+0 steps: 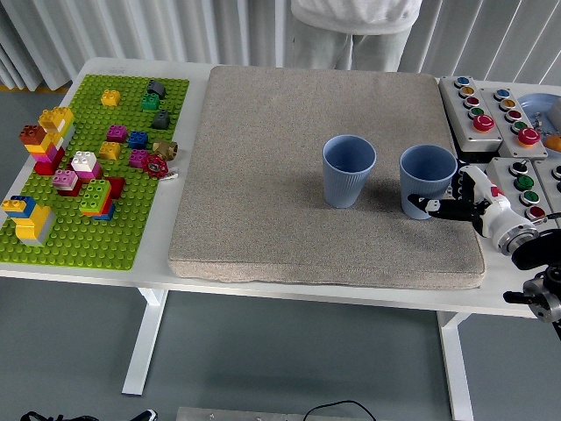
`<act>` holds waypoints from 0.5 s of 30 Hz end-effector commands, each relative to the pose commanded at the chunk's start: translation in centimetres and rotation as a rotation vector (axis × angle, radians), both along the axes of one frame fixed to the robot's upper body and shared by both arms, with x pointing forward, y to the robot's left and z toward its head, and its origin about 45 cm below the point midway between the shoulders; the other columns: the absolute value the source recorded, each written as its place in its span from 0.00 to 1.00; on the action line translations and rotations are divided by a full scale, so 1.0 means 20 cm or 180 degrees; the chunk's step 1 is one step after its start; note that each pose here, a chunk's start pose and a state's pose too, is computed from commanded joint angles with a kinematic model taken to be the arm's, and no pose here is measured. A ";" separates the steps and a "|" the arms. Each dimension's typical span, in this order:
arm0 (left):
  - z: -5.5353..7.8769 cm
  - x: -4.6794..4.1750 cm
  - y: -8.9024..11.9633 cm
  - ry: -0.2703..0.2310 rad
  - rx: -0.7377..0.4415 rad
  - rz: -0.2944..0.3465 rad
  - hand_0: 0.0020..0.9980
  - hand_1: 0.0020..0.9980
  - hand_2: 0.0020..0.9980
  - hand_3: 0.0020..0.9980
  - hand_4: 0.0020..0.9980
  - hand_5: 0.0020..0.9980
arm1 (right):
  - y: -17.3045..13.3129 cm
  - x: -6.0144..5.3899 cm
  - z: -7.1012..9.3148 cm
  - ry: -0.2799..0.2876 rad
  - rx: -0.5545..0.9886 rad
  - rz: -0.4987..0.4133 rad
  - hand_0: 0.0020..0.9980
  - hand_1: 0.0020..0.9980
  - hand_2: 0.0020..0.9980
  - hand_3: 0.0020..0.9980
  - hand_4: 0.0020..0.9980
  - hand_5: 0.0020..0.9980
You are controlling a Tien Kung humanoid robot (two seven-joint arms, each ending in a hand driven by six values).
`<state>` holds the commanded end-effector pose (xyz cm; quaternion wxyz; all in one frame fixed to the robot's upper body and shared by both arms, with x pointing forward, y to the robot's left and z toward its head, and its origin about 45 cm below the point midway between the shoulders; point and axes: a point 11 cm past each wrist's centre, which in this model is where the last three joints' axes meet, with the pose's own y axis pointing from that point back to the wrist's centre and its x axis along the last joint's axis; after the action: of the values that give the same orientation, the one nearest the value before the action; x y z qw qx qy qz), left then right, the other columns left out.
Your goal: Pick cup pour cup place
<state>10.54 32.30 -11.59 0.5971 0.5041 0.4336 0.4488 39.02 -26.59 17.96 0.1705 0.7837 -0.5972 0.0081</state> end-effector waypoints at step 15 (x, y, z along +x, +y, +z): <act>0.00 0.004 0.00 -0.0005 0.0001 0.0004 0.78 0.82 0.84 0.76 0.50 1.00 | -0.01 0.01 0.00 0.0005 -0.0049 0.0026 0.96 0.90 0.99 0.94 0.80 0.24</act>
<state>10.61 32.35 -11.56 0.5970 0.5035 0.4334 0.4497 39.25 -26.79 17.99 0.1770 0.7848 -0.5938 0.0128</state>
